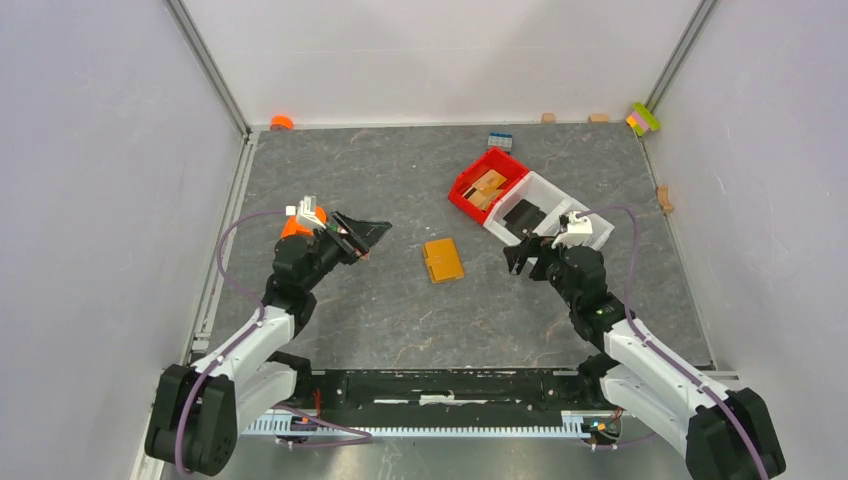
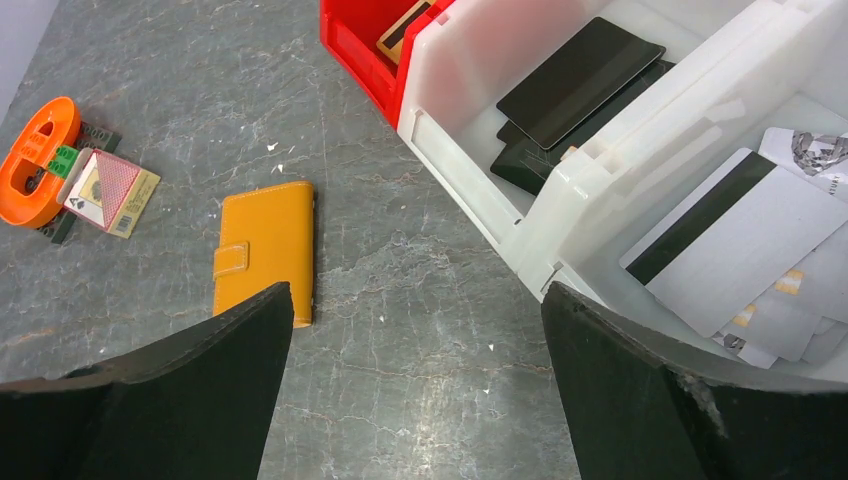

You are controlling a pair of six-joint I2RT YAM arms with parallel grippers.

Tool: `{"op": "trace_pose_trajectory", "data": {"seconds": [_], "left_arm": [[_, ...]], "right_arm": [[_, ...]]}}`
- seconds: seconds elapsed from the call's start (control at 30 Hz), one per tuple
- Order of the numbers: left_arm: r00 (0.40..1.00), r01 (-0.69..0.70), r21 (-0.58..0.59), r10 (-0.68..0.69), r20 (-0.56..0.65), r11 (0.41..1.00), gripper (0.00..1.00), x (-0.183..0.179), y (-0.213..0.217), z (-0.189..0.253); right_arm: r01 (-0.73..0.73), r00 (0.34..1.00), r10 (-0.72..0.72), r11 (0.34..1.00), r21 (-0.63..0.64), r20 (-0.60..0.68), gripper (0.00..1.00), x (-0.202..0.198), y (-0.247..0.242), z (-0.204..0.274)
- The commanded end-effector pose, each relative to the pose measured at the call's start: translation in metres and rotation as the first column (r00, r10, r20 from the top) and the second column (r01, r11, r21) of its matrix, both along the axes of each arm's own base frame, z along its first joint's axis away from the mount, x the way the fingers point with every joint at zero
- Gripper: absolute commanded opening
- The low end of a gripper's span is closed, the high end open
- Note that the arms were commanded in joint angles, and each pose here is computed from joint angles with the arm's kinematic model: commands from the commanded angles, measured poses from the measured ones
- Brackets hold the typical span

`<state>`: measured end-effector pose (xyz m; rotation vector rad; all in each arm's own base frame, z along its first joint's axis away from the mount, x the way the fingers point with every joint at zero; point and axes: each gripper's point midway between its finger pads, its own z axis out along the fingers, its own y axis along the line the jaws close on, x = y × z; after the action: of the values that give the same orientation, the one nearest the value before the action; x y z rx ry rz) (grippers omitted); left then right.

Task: Take the credit cards out of the card holder
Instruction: Pick up the card holder from the center of the board.

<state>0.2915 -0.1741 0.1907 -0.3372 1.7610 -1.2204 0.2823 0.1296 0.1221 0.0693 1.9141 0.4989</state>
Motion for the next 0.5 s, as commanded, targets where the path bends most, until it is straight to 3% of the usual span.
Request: {"op": "trace_pose_trajectory", "data": {"seconds": [0.0, 0.17, 0.47], "left_arm": [[0.998, 0.004, 0.017, -0.005, 0.065, 1.0, 1.0, 0.004, -0.002, 0.02], [0.997, 0.059, 0.045, -0.061, 0.044, 0.997, 1.0, 0.003, -0.016, 0.019], [0.977, 0.182, 0.121, -0.166, -0.131, 0.976, 0.99, 0.008, -0.05, -0.017]], "right_arm": [[0.019, 0.998, -0.02, 1.0, 0.02, 0.059, 0.98, 0.009, 0.001, 0.025], [0.055, 0.998, -0.055, 0.998, 0.012, -0.004, 0.98, 0.009, -0.003, 0.015], [-0.227, 0.973, 0.227, 0.974, 0.007, -0.044, 0.98, 0.005, 0.044, 0.004]]}}
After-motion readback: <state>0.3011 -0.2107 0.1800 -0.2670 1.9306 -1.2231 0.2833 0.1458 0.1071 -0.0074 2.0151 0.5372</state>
